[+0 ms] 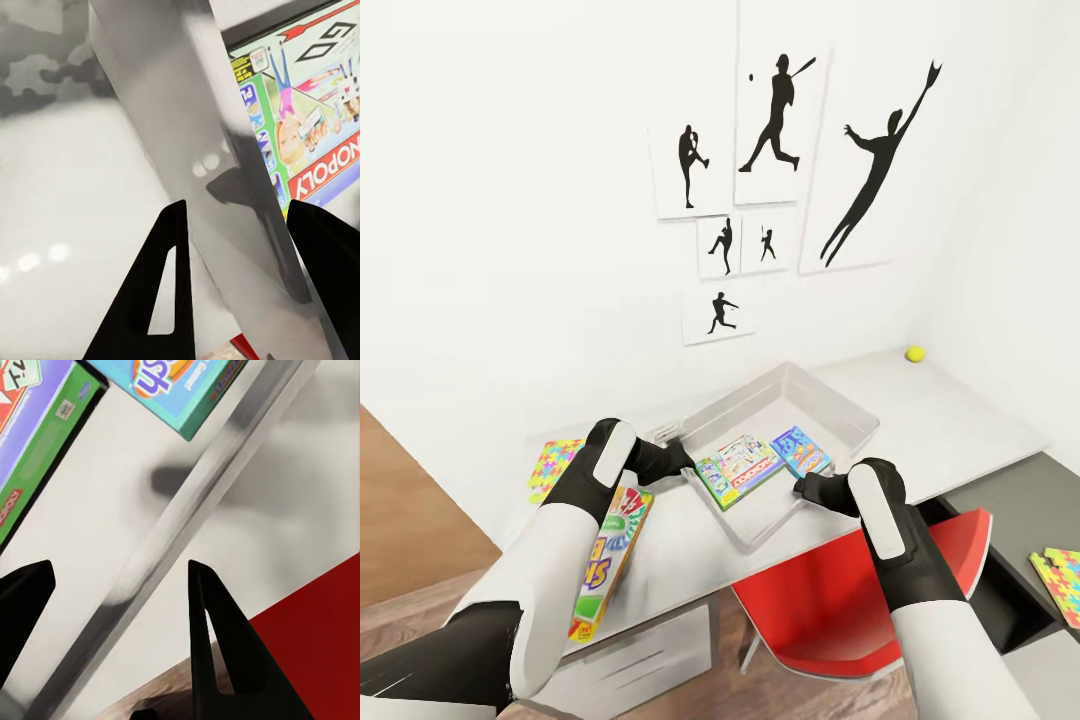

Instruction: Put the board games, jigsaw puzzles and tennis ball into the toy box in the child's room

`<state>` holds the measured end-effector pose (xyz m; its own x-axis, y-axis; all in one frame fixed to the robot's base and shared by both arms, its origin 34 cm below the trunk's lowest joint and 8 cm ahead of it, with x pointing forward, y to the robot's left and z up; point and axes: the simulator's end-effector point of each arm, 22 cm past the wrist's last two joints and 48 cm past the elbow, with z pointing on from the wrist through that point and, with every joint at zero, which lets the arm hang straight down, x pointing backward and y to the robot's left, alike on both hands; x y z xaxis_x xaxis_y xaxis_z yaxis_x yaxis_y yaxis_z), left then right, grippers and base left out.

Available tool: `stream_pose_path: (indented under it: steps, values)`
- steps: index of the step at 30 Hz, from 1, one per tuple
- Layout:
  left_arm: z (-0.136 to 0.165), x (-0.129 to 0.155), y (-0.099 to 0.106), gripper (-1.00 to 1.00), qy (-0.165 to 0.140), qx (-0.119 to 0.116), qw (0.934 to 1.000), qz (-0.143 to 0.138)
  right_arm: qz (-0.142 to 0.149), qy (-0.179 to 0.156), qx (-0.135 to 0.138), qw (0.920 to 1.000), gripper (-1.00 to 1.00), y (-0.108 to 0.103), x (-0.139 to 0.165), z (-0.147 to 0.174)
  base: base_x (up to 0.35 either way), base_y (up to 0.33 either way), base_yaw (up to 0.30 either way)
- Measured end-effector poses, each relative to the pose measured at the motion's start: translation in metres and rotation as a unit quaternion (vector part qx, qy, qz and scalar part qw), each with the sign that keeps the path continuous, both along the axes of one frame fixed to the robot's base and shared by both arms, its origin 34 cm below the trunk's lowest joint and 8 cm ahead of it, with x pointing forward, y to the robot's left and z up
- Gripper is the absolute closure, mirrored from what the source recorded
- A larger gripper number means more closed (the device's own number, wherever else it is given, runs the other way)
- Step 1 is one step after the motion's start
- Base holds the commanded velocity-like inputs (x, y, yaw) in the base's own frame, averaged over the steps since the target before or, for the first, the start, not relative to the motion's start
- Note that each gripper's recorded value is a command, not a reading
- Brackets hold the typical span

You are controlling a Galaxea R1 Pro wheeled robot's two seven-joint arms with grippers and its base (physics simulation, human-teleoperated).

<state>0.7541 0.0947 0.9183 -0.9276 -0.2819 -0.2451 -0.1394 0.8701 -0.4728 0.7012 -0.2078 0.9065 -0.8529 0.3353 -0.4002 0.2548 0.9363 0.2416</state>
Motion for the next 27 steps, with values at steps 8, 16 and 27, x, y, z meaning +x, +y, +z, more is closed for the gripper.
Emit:
stream_pose_path:
  steps: [8, 16, 27]
  values:
    - [-0.003, 0.000, 0.000, 1.00, 0.003, 0.000, 1.0000, 0.000, 0.000, 0.003, 0.000, 1.0000, 1.00, 0.000, -0.001, -0.003, 0.000, 0.000, 0.000]
    - [-0.012, -0.002, 0.000, 1.00, 0.009, 0.000, 1.0000, 0.000, 0.000, 0.010, 0.001, 1.0000, 1.00, 0.000, -0.002, -0.011, 0.000, 0.000, 0.000]
    - [-0.023, -0.003, 0.000, 1.00, 0.018, 0.001, 0.9998, 0.000, 0.000, 0.019, 0.001, 0.9998, 1.00, 0.000, -0.004, -0.021, 0.000, 0.000, 0.000]
